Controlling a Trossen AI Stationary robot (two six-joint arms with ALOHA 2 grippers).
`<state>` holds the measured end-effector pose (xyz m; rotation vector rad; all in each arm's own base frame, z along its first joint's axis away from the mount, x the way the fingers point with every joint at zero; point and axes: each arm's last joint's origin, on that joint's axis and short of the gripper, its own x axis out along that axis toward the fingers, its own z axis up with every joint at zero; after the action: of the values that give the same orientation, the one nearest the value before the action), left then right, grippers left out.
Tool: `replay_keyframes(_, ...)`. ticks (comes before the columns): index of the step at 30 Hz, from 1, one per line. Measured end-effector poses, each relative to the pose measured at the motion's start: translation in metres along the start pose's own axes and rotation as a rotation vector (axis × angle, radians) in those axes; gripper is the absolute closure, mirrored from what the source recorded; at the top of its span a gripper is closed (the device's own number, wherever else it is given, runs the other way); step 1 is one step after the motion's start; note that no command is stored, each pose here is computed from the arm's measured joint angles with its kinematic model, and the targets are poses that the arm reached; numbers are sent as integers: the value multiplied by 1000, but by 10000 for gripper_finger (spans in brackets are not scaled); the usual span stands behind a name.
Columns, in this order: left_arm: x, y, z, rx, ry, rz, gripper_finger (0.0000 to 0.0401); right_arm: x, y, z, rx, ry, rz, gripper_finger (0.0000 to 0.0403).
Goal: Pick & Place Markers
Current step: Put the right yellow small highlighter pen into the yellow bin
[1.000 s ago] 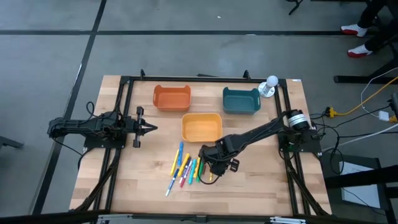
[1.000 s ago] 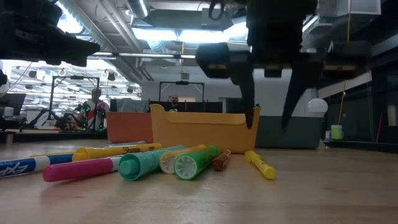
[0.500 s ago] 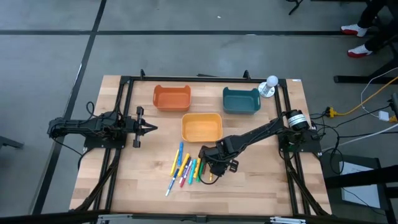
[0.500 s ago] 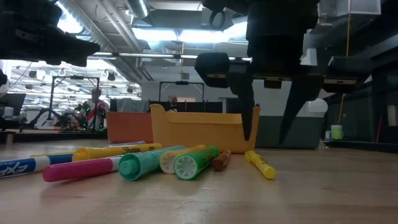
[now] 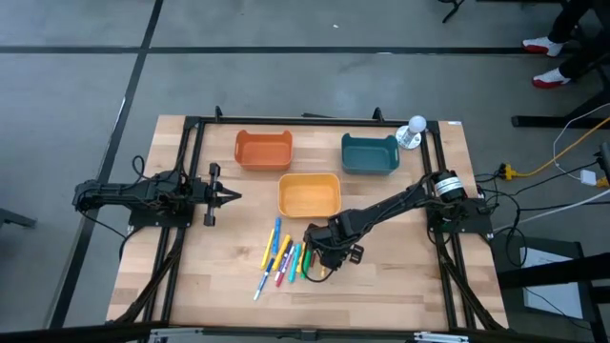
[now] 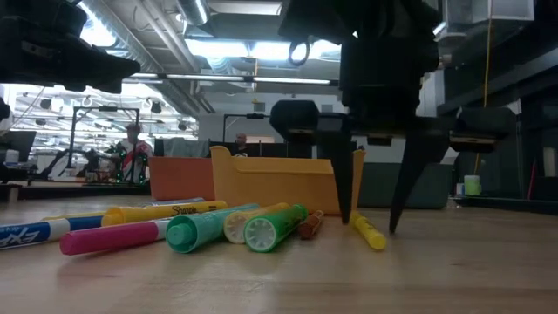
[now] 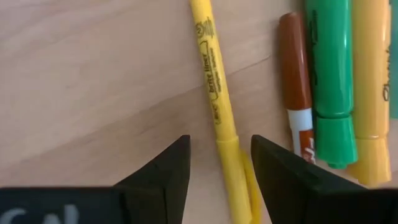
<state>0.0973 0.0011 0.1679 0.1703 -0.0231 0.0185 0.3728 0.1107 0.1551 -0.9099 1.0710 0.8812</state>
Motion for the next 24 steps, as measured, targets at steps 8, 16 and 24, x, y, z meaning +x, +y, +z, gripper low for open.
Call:
replay_keyframes(8,0,0,0,0,0,0,392,3,0,0,0,1,5,235)
replay_keyframes(16,0,0,0,0,0,0,391,3,1,0,0,5,13,289)
replay_keyframes(24,0,0,0,0,0,0,389,3,1,-1,0,11,13,373)
